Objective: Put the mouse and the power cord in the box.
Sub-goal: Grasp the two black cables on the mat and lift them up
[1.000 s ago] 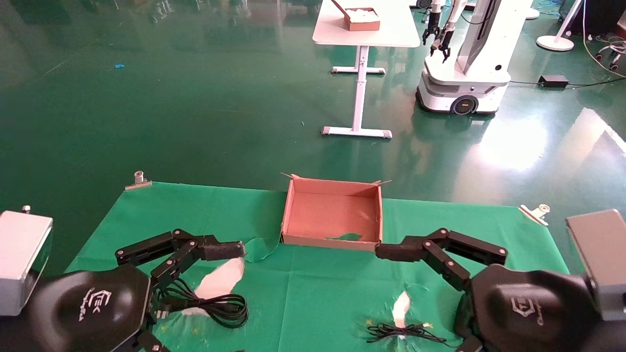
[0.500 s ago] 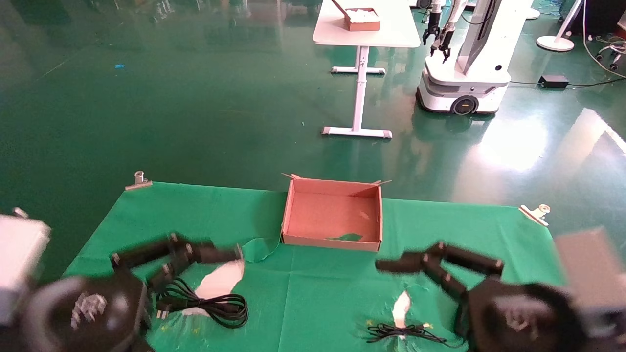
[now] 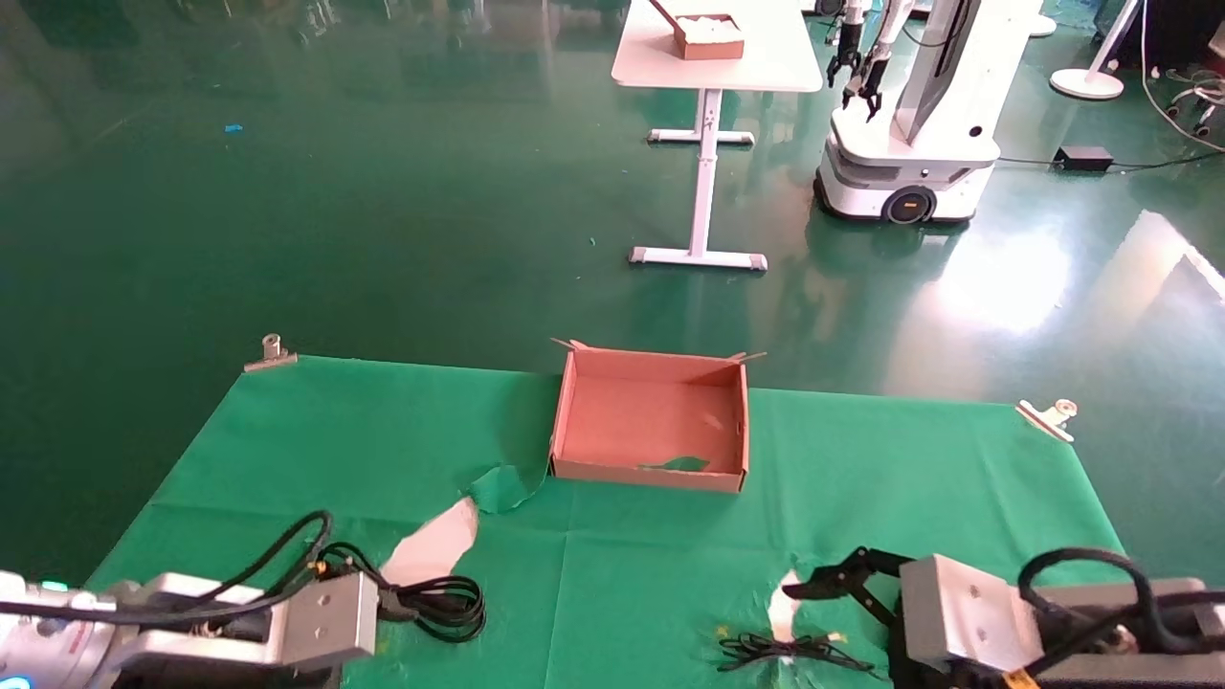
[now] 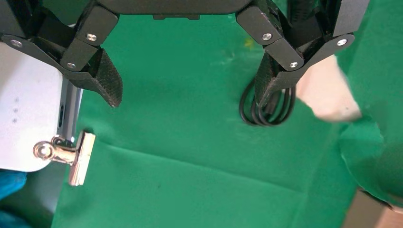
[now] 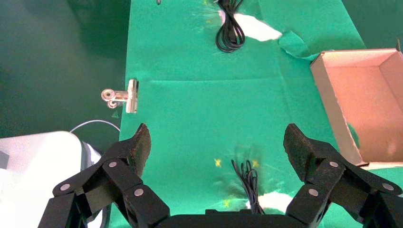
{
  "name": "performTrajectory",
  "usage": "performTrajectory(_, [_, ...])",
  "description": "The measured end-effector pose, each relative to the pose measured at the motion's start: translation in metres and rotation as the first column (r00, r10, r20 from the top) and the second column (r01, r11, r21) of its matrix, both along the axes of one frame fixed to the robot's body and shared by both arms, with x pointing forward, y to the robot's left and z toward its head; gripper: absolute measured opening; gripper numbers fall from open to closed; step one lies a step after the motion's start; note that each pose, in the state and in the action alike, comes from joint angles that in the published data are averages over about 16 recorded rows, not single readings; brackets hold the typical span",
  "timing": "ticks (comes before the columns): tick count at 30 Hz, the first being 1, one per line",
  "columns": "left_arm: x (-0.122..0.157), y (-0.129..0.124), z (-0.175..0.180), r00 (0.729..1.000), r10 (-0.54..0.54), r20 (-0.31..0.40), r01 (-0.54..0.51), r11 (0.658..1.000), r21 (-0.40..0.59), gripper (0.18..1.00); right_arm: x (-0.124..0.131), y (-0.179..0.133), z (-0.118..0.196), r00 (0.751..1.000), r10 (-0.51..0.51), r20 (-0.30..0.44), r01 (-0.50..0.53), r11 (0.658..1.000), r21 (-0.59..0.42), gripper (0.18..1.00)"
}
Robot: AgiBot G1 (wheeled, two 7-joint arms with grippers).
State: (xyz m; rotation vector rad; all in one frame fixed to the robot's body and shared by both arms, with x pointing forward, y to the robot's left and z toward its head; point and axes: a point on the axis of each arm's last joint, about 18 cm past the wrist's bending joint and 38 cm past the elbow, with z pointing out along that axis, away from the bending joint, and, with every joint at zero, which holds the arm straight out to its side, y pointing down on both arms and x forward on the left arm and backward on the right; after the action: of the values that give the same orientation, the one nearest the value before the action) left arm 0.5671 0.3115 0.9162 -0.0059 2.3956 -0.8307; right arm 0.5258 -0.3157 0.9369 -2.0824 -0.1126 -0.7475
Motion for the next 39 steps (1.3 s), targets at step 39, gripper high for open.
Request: performTrajectory(39, [0.142,-0.024,-0.019,0.948,0.204,0.245,-0.281,0.897,0.341,1.001,0.017,-0.018,-0.005,0.994,-0.094,0.048,0.1,0.986,-0.133,1.001])
